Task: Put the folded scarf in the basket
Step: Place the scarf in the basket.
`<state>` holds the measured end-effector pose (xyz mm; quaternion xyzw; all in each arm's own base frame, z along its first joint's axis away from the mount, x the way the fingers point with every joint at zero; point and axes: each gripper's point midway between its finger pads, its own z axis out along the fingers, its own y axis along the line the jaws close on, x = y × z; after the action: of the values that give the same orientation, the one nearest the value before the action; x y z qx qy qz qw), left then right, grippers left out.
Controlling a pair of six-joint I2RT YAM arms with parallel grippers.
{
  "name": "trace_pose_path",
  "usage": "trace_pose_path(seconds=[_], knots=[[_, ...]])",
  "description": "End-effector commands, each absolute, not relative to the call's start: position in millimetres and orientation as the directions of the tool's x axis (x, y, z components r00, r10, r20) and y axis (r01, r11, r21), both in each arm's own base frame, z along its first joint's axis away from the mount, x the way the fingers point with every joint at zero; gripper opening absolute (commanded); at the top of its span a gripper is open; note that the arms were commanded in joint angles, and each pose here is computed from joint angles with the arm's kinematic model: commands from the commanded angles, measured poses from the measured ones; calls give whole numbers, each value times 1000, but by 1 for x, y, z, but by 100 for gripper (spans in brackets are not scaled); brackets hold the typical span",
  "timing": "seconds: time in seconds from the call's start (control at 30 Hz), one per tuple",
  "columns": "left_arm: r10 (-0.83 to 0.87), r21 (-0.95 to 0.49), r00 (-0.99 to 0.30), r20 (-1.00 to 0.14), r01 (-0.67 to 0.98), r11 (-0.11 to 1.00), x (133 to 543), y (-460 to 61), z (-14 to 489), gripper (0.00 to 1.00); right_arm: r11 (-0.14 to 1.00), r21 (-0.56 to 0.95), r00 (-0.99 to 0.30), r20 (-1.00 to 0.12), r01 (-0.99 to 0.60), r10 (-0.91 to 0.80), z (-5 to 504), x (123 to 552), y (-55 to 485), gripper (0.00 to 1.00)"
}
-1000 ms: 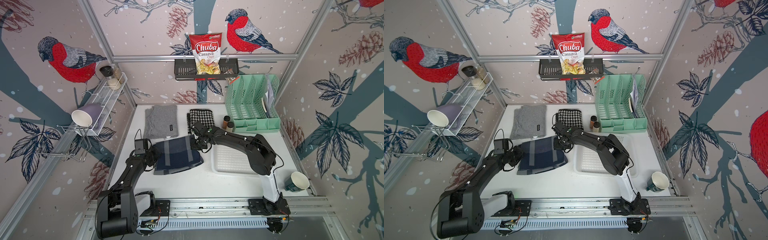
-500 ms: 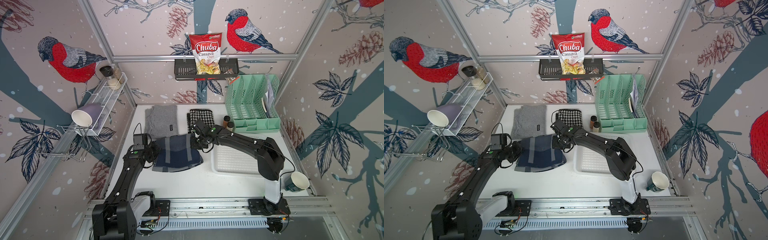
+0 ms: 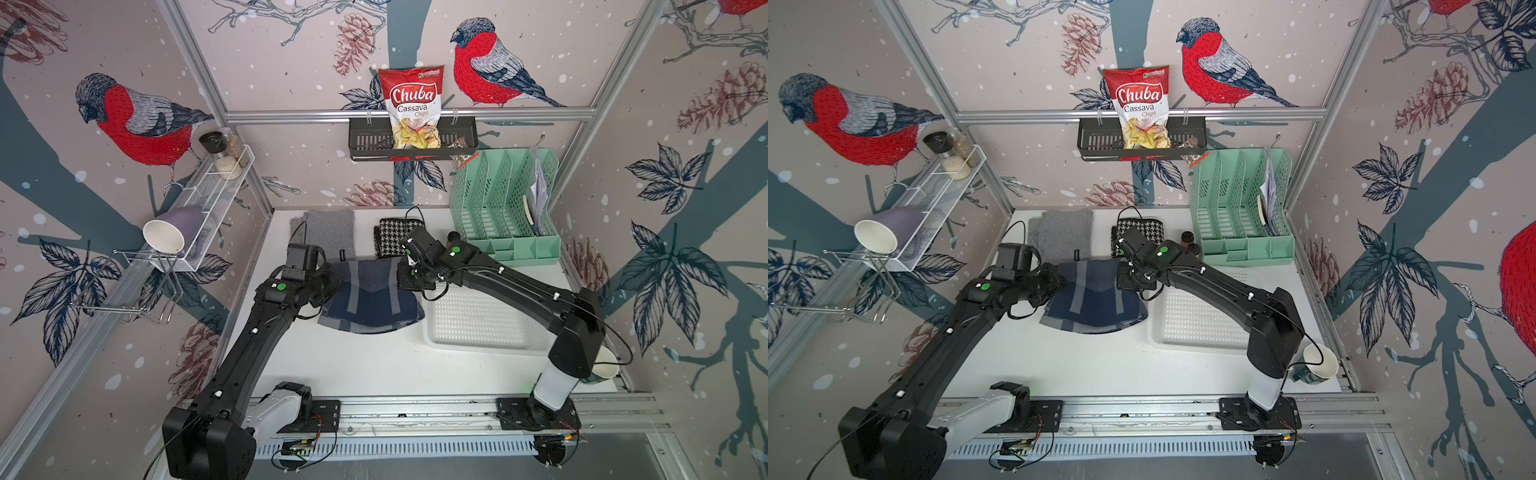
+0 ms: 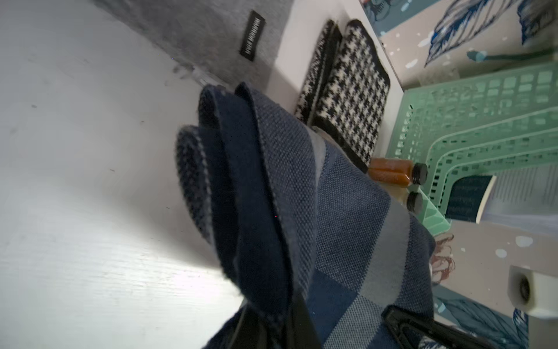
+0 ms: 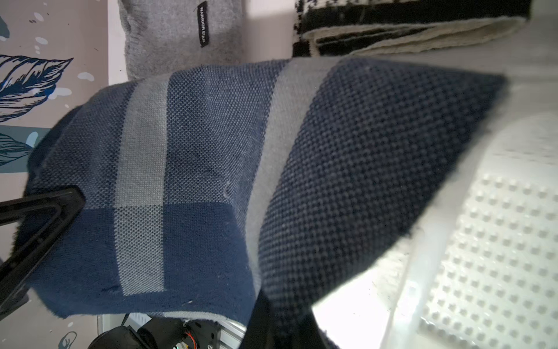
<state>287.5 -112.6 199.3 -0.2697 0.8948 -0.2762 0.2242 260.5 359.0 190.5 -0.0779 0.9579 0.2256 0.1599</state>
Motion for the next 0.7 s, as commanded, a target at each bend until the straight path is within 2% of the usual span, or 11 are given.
trace_pose_path(seconds=[0.0,0.43,0.67], knots=[[-608,-623,-757,-238,-361,693,288,-134,209,0,919,337,-928,-366,-203,-71,197,261,329,0],[-471,-666,-849,-240,-208,716,286,-257,223,0,977,213,-918,-391,-21,65,198,253,208,0],[-380,-666,-898,-222,-145,732,276,-323,211,0,982,157,-906,-391,109,163,189,252,139,0]])
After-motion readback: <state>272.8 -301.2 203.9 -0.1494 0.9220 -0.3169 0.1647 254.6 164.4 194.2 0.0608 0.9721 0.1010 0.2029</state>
